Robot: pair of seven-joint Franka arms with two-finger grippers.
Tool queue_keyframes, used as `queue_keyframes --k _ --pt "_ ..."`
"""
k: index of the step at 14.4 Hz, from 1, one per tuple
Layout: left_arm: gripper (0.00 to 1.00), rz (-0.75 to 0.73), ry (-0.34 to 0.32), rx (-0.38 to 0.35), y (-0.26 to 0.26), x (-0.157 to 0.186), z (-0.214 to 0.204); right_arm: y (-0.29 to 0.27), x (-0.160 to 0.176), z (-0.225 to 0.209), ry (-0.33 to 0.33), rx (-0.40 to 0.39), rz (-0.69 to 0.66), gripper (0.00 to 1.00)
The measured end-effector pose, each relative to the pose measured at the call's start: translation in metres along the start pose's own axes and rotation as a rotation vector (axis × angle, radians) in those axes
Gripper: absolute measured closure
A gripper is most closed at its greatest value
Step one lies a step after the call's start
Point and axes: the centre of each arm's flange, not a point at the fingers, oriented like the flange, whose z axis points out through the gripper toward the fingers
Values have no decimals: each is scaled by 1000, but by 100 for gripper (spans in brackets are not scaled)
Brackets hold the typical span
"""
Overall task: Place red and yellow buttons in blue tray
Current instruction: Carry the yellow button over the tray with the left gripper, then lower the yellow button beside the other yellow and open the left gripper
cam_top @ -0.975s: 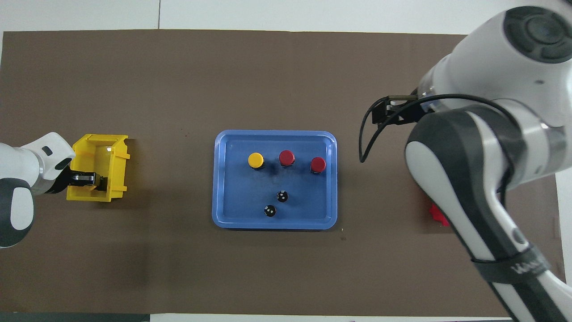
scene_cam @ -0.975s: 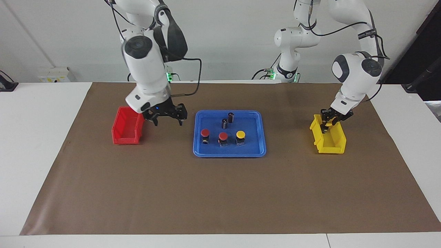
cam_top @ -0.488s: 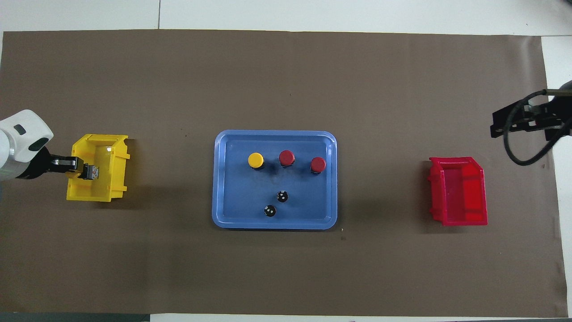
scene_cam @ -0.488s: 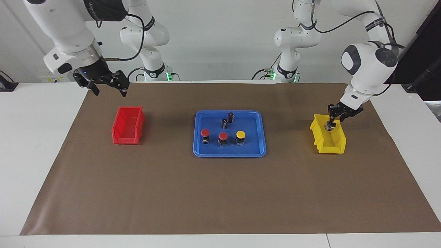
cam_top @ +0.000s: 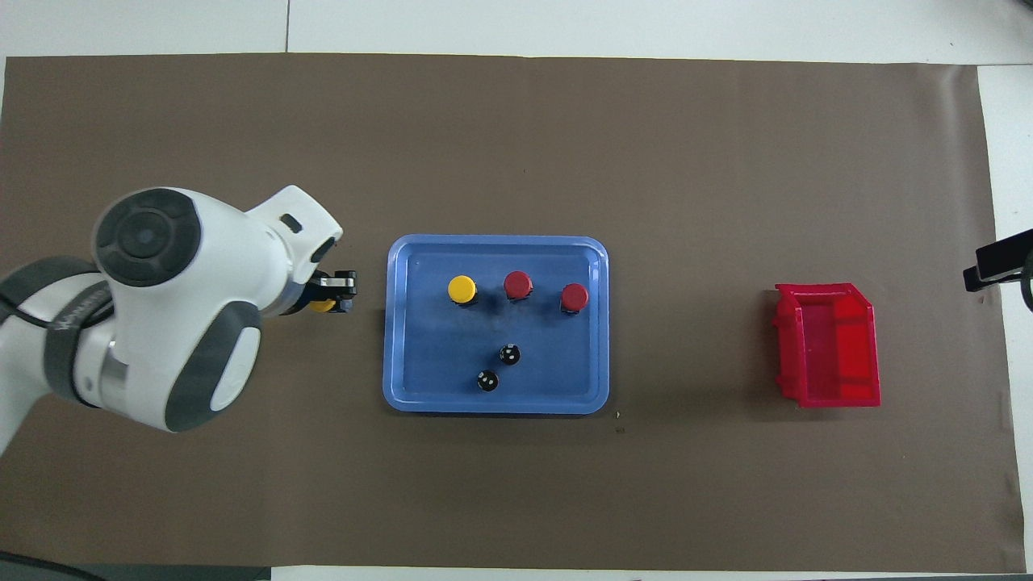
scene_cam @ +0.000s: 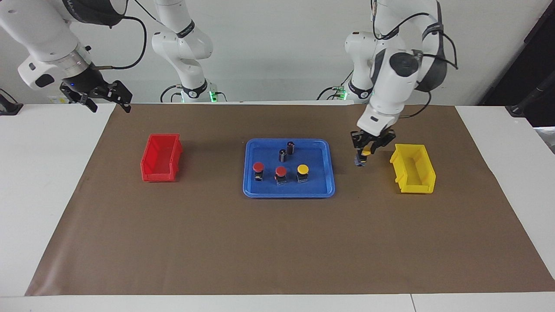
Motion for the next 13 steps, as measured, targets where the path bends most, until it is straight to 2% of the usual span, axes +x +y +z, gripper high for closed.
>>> queue_keyframes --k 3,6,10,13 --pt "59 17 -9 -23 40 3 16 0 -7 5 -11 1 0 0" --pt "59 20 -11 -25 64 8 23 0 -13 -3 7 0 1 0" --pt "59 17 -26 -15 68 10 38 -2 -12 -15 71 -7 -3 0" --pt "59 14 -21 -17 68 14 46 -4 -11 -16 83 -8 -6 0"
